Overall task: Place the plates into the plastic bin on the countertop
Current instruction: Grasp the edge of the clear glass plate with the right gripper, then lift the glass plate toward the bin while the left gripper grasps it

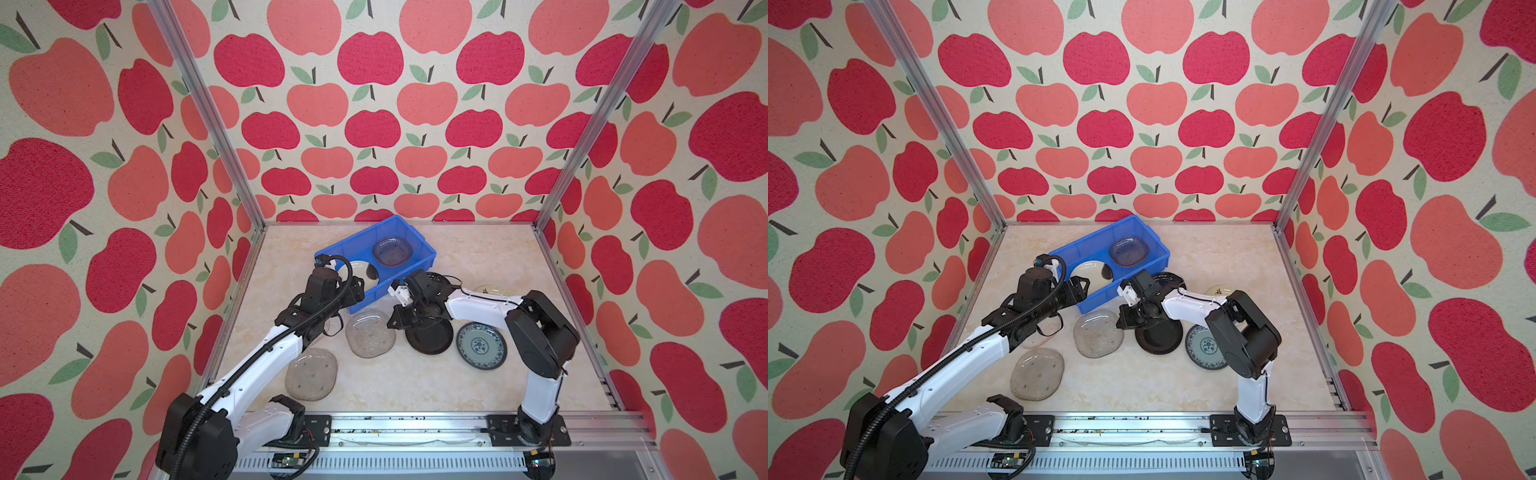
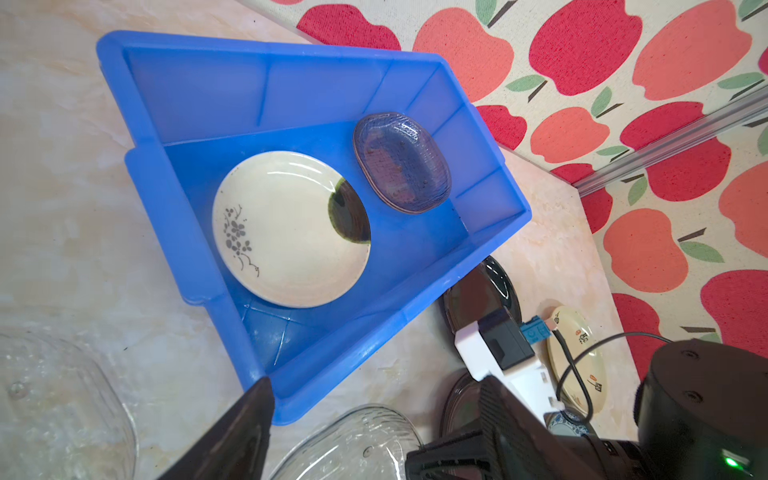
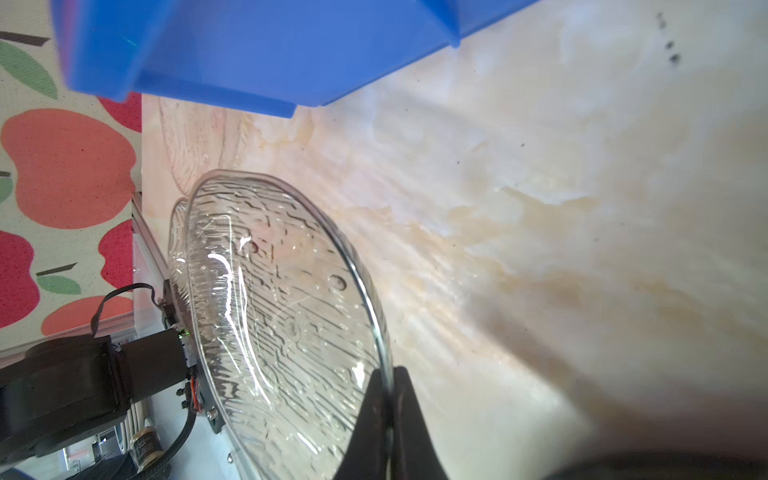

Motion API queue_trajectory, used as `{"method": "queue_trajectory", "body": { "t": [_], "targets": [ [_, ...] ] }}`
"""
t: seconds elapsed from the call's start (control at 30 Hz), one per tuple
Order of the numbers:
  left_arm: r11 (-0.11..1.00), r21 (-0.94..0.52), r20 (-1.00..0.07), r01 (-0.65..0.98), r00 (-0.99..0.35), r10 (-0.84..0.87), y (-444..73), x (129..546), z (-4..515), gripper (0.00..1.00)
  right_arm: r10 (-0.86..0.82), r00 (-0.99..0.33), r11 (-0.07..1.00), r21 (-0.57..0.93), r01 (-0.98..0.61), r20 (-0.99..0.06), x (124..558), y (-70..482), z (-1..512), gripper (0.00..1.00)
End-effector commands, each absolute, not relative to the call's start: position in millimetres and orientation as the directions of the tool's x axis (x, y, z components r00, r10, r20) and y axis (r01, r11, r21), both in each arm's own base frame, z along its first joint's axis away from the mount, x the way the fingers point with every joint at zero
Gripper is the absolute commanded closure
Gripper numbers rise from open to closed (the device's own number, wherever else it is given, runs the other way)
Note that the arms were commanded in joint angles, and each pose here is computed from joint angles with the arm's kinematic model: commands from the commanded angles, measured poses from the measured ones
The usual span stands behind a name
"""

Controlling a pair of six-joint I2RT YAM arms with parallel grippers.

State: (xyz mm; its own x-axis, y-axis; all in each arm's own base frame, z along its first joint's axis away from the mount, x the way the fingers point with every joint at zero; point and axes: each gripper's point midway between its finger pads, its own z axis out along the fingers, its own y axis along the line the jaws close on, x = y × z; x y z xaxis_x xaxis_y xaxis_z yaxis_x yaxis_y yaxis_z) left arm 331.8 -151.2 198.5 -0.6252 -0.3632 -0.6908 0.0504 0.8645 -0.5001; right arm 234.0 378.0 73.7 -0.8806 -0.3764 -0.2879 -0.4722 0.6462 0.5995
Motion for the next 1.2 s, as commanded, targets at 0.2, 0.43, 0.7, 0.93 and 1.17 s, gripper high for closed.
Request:
{"method": "queue_trajectory", "body": {
  "t": [0.2,0.43,0.7,0.93,1.17],
  "targets": [
    [0.775,-0.597,-0.681,0.205,-0.64,-0.355,-185.0,350.2,239.9,0.2,-0.391,-0.867,0.721,0.483,-0.497,-0.309,246.3,325.3,139.9,1.0],
    [0.685,-0.681,-0.633,0.259,-0.678,-0.372,-199.8,356.0,238.4,0.22,-0.265,-0.9,0.731,0.536,-0.422,-0.347,290.7,306.3,161.2,1.0],
    [0.598,-0.746,-0.588,0.294,-0.712,-0.384,-212.3,352.6,231.3,0.29,-0.156,-0.914,0.718,0.592,-0.365,-0.374,329.3,292.8,170.6,1.0],
    [0.555,-0.783,-0.537,0.282,-0.757,-0.372,-221.9,352.0,216.2,0.4,-0.144,-0.905,0.709,0.596,-0.377,-0.401,346.8,291.9,180.3,1.0],
    [0.602,-0.756,-0.537,0.255,-0.769,-0.348,-219.8,355.3,198.9,0.48,-0.143,-0.9,0.688,0.612,-0.389,-0.412,351.3,295.9,187.9,1.0]
  ]
}}
